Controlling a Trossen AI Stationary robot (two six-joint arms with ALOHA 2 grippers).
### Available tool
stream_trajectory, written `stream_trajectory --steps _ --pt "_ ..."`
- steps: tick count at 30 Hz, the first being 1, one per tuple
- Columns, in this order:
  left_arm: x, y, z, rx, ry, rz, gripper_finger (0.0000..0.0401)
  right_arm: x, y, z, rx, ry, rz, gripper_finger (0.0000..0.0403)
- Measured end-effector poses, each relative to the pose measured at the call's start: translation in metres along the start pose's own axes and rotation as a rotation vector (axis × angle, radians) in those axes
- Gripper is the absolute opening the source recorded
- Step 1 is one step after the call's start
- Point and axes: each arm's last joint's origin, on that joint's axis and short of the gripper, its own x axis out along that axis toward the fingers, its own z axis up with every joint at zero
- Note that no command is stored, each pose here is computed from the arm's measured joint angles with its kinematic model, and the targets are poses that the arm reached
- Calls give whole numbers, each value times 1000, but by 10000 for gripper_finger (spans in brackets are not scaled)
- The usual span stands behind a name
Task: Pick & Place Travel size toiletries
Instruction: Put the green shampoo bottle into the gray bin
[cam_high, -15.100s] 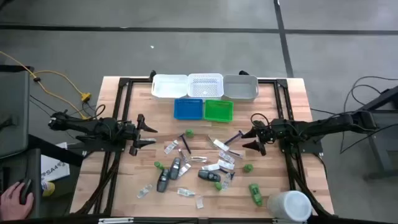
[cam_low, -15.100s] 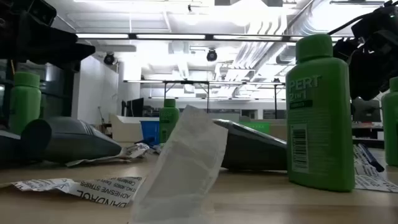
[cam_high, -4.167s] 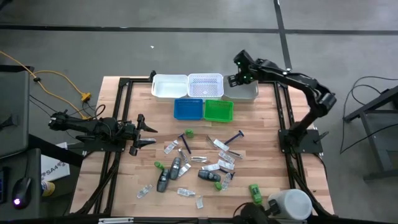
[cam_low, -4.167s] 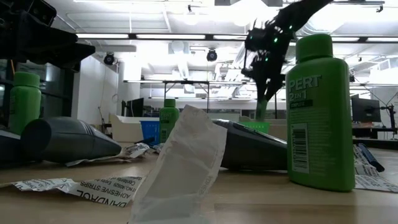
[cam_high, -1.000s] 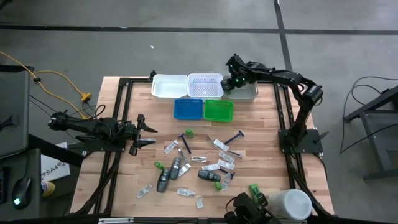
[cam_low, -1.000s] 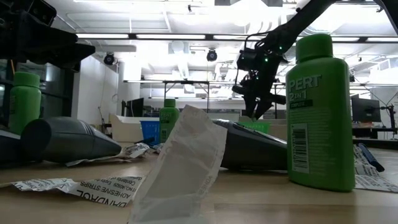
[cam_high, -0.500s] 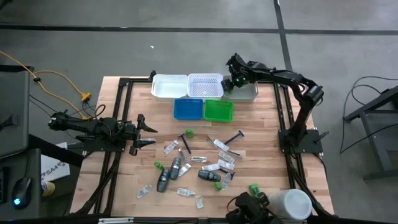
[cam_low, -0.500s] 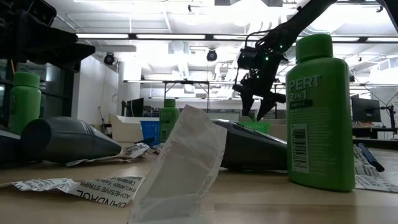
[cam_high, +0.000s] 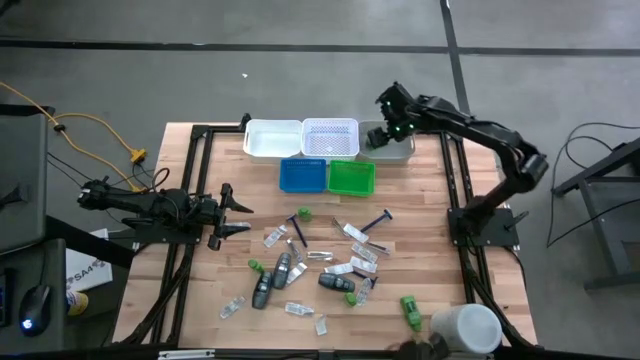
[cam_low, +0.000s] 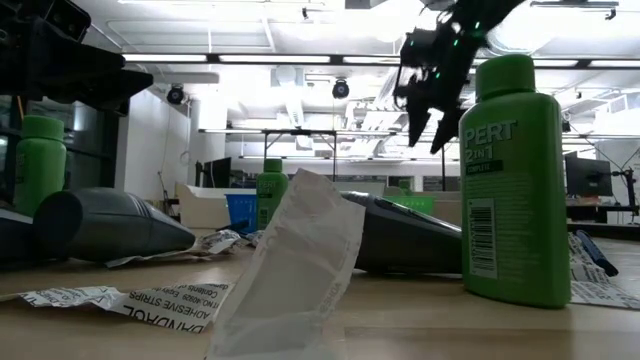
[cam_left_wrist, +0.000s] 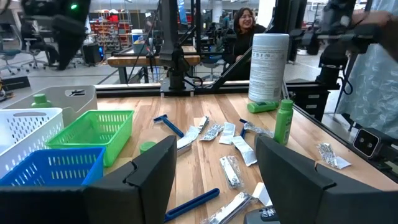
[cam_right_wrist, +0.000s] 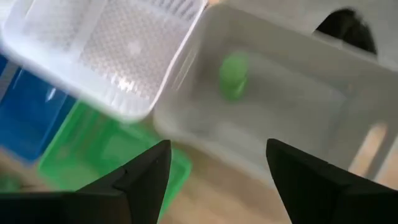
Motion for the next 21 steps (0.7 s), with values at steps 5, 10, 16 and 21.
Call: stream_trajectory --steps 5,10,16,21 --pt "0 0 0 0 0 0 220 -33 19 -34 -48 82 -9 256" --pt "0 0 0 0 0 0 220 -60 39 -77 -59 164 -103 256" --pt "0 0 0 0 0 0 220 -82 74 -133 -50 185 -158 256" --pt "0 0 0 0 0 0 220 -98 104 -185 -29 217 -97 256"
